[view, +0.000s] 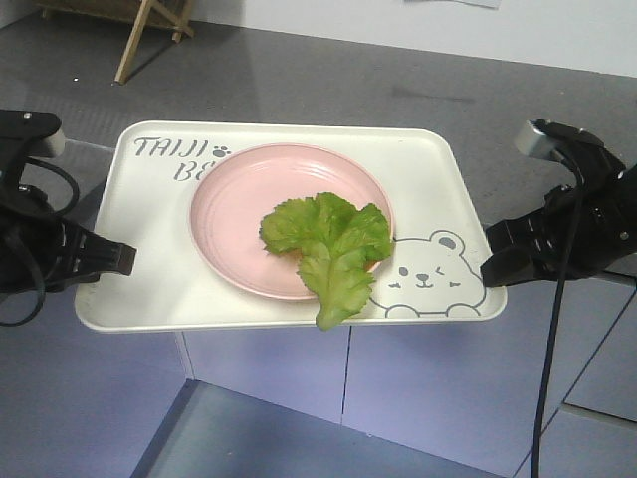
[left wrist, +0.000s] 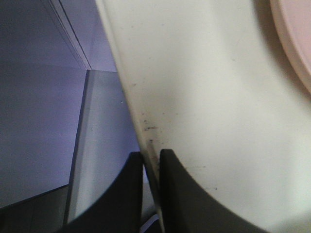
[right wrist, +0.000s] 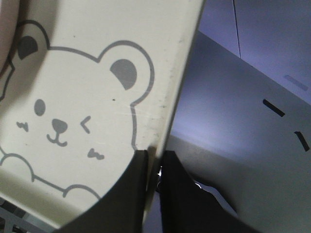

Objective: Transfer vegetables to tray and serve
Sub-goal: 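Hold the tray level with both grippers while the base turns and drives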

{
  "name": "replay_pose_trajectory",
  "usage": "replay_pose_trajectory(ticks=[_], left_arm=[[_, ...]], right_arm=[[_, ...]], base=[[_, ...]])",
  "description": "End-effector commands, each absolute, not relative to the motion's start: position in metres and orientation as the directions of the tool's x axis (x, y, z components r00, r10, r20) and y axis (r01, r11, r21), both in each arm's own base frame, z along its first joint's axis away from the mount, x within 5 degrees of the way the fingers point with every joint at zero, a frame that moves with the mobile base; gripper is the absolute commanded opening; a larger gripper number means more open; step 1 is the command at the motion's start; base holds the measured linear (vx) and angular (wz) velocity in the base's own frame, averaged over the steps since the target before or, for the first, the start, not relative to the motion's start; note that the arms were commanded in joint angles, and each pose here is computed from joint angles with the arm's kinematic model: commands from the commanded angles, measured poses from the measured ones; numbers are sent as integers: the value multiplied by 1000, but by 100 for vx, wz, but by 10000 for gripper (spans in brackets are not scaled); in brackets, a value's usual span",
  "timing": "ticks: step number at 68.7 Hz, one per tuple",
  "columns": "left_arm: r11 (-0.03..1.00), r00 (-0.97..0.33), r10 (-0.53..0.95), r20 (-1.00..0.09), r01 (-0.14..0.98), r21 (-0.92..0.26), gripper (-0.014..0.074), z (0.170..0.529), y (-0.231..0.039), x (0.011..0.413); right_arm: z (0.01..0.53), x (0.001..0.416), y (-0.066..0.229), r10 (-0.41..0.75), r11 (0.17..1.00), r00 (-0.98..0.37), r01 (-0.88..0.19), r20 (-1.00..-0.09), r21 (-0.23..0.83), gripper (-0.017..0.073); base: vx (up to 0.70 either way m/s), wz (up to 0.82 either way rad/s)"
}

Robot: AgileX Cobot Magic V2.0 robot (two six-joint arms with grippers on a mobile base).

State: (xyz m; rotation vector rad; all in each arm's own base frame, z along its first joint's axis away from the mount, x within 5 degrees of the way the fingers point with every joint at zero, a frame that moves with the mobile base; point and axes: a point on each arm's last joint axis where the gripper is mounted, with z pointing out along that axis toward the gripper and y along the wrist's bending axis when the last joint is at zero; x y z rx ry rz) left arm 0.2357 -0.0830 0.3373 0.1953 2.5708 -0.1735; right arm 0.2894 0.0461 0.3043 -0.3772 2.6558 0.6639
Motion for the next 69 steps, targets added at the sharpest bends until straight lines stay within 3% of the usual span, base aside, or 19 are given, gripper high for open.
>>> replay_pose_trajectory(ticks=[1,69], left_arm=[[974,-761,107,-640,209,-85,-7,357,-85,236],[974,-761,107,-640,209,-85,-7,357,-85,236]], right_arm=[[325,283,52,-188,822,-850,-411,-493,394,-3],[325,283,52,-188,822,-850,-411,-493,394,-3]], base=[[13,-16],[15,-13]])
